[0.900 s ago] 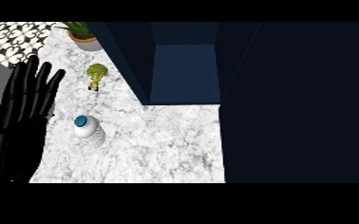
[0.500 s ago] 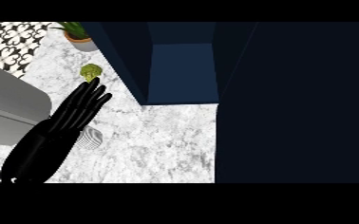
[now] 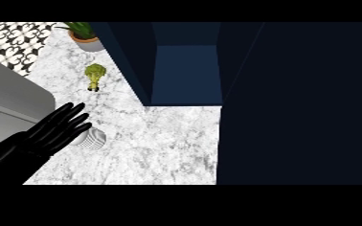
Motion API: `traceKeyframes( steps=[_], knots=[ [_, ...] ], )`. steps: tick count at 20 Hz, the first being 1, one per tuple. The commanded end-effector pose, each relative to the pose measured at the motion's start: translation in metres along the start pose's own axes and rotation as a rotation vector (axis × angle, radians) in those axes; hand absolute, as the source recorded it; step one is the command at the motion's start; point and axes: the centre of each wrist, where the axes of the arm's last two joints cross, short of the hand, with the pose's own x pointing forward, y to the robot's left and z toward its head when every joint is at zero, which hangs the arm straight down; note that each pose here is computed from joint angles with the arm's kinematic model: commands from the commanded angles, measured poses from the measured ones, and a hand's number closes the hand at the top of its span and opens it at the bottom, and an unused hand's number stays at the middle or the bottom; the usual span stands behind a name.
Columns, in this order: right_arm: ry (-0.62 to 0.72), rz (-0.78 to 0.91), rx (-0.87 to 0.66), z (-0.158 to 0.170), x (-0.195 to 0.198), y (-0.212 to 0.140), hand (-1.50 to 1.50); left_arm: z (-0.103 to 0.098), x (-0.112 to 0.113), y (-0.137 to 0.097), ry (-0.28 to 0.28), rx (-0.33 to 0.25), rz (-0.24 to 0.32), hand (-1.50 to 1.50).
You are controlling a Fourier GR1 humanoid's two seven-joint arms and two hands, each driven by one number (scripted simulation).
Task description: Pick up the bottled water, place it into the cabinet and close the cabinet
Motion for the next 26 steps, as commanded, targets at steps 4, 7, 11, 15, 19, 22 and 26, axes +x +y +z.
traceKeyframes(
  steps=[4, 7, 11, 15, 19, 22, 26],
  knots=[
    [0.022, -0.034, 0.001, 0.033, -0.002, -0.022, -1.5, 0.027, 0.005, 0.028, 0.05, -0.003, 0.037, -1.5],
    [0.024, -0.019, -0.002, 0.027, -0.008, -0.002, -1.5, 0.051, 0.026, 0.044, 0.024, -0.025, 0.03, -1.5],
    [0.025, -0.027, 0.021, 0.052, -0.001, -0.003, -1.5, 0.047, 0.003, 0.058, 0.051, -0.007, 0.03, -1.5],
    [0.014, -0.016, 0.002, 0.048, -0.001, 0.001, -1.5, 0.052, 0.008, 0.072, 0.028, -0.011, 0.011, -1.5],
    [0.019, -0.003, 0.021, 0.05, -0.001, -0.001, -1.5, 0.059, 0.017, 0.071, 0.007, -0.003, 0.0, -1.5],
    [0.005, -0.032, 0.009, 0.056, -0.014, -0.013, -1.5, 0.049, 0.004, 0.079, 0.024, 0.033, 0.012, -1.5],
    [-0.006, -0.017, 0.002, 0.056, -0.032, 0.009, -1.5, 0.044, 0.002, 0.095, 0.0, 0.094, 0.01, -1.5]
  ],
)
